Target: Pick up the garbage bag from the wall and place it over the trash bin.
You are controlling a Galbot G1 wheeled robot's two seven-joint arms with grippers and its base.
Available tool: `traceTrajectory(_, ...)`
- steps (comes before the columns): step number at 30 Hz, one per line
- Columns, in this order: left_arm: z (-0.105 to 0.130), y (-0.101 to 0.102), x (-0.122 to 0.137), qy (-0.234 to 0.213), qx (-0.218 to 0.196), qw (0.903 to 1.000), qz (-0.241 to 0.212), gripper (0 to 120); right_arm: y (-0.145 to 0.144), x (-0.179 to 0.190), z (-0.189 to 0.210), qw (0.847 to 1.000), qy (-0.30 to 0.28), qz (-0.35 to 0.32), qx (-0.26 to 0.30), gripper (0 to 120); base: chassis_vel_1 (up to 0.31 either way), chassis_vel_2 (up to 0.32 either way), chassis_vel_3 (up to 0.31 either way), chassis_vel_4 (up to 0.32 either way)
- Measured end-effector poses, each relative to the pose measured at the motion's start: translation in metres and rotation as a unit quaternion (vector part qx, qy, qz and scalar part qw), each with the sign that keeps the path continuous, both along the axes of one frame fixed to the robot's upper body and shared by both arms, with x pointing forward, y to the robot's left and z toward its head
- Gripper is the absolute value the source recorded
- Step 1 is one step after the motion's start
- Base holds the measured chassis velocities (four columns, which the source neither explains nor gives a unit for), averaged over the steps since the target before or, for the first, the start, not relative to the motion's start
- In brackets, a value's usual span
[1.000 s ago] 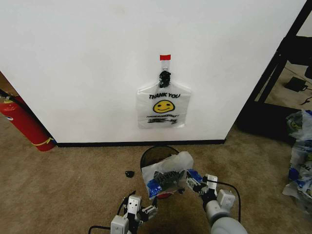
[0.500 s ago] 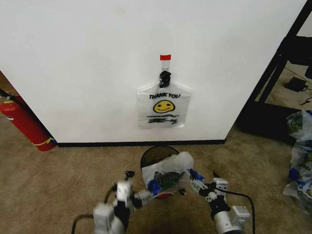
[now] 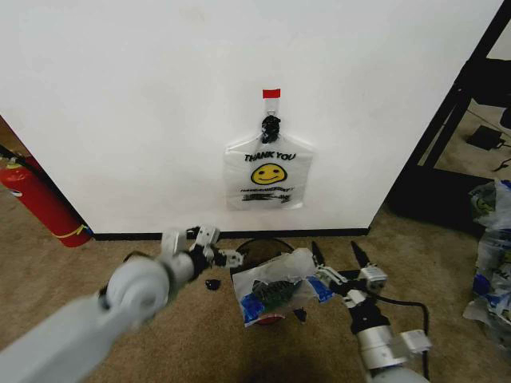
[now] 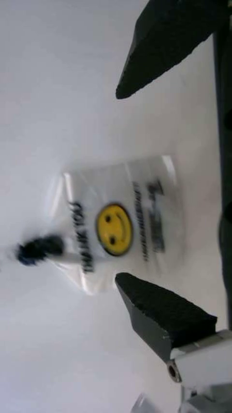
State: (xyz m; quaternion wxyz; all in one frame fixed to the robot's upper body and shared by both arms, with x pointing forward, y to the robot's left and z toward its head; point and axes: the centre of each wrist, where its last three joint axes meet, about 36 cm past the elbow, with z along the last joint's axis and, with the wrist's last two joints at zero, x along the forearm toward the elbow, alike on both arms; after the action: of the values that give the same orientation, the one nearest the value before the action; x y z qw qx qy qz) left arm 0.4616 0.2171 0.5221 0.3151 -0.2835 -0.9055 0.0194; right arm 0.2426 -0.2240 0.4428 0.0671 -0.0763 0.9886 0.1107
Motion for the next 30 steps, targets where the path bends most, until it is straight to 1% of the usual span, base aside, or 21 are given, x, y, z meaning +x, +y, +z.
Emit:
traceTrajectory(1, -0.001, -0.004, 0.009, 0.003, 0.005, 0.9999, -0.012, 100, -0.004, -0.001, 0.003, 1.0, 0.001, -0.007, -0.001, 100, 0.0, 0.0, 0.0, 0.0)
traceTrajectory(2, -0.006, -0.011, 0.02, 0.006, 0.02, 0.9993, -0.032, 100, -0.011, -0.002, 0.008, 1.0, 0.002, -0.021, -0.002, 100, 0.0, 0.0, 0.0, 0.0)
traceTrajectory(3, -0.006, -0.011, 0.02, 0.006, 0.02, 0.9993, -0.032, 100, -0.011, -0.002, 0.008, 1.0, 0.002, -0.021, -0.002, 100, 0.0, 0.0, 0.0, 0.0)
traceTrajectory(4, -0.012, -0.016, 0.028, 0.009, 0.037, 0.998, -0.051, 100, -0.017, -0.002, 0.011, 0.999, 0.004, -0.033, -0.003, 100, 0.0, 0.0, 0.0, 0.0)
traceTrajectory(6, -0.014, -0.021, 0.043, 0.004, 0.061, 0.9948, -0.082, 100, -0.028, 0.0, 0.019, 0.998, 0.01, -0.064, 0.002, 100, 0.0, 0.0, 0.0, 0.0)
traceTrajectory(8, -0.016, -0.025, 0.054, -0.002, 0.077, 0.9918, -0.102, 100, -0.036, 0.001, 0.024, 0.996, 0.018, -0.089, 0.009, 100, 0.0, 0.0, 0.0, 0.0)
traceTrajectory(9, -0.019, -0.03, 0.062, -0.007, 0.093, 0.9889, -0.115, 100, -0.043, 0.001, 0.026, 0.994, 0.025, -0.107, 0.015, 100, 0.0, 0.0, 0.0, 0.0)
traceTrajectory(10, -0.019, -0.03, 0.062, -0.007, 0.093, 0.9889, -0.115, 100, -0.043, 0.001, 0.026, 0.994, 0.025, -0.107, 0.015, 100, 0.0, 0.0, 0.0, 0.0)
traceTrajectory(14, -0.026, -0.042, 0.079, -0.017, 0.131, 0.9816, -0.138, 100, -0.056, -0.008, 0.027, 0.991, 0.025, -0.13, 0.009, 100, 0.0, 0.0, 0.0, 0.0)
traceTrajectory(15, -0.03, -0.043, 0.083, -0.017, 0.145, 0.9784, -0.146, 100, -0.058, -0.012, 0.027, 0.991, 0.021, -0.132, 0.004, 100, 0.0, 0.0, 0.0, 0.0)
traceTrajectory(16, -0.03, -0.043, 0.083, -0.017, 0.145, 0.9784, -0.146, 100, -0.058, -0.012, 0.027, 0.991, 0.021, -0.132, 0.004, 100, 0.0, 0.0, 0.0, 0.0)
traceTrajectory(17, -0.033, -0.044, 0.088, -0.016, 0.159, 0.9755, -0.151, 100, -0.059, -0.015, 0.028, 0.991, 0.019, -0.133, 0.001, 100, 0.0, 0.0, 0.0, 0.0)
traceTrajectory(22, -0.05, -0.049, 0.104, 0.008, 0.196, 0.9668, -0.163, 100, -0.058, -0.021, 0.031, 0.991, 0.008, -0.134, -0.009, 100, 0.0, 0.0, 0.0, 0.0)
traceTrajectory(26, -0.055, -0.054, 0.113, 0.014, 0.208, 0.9643, -0.164, 100, -0.055, -0.022, 0.032, 0.991, 0.006, -0.131, -0.008, 100, 0.0, 0.0, 0.0, 0.0)
traceTrajectory(28, -0.059, -0.065, 0.123, 0.017, 0.213, 0.9626, -0.166, 100, -0.052, -0.022, 0.033, 0.992, 0.003, -0.128, -0.01, 100, 0.0, 0.0, 0.0, 0.0)
traceTrajectory(30, -0.062, -0.075, 0.127, 0.019, 0.217, 0.9603, -0.174, 100, -0.05, -0.022, 0.035, 0.992, 0.002, -0.127, -0.009, 100, 0.0, 0.0, 0.0, 0.0)
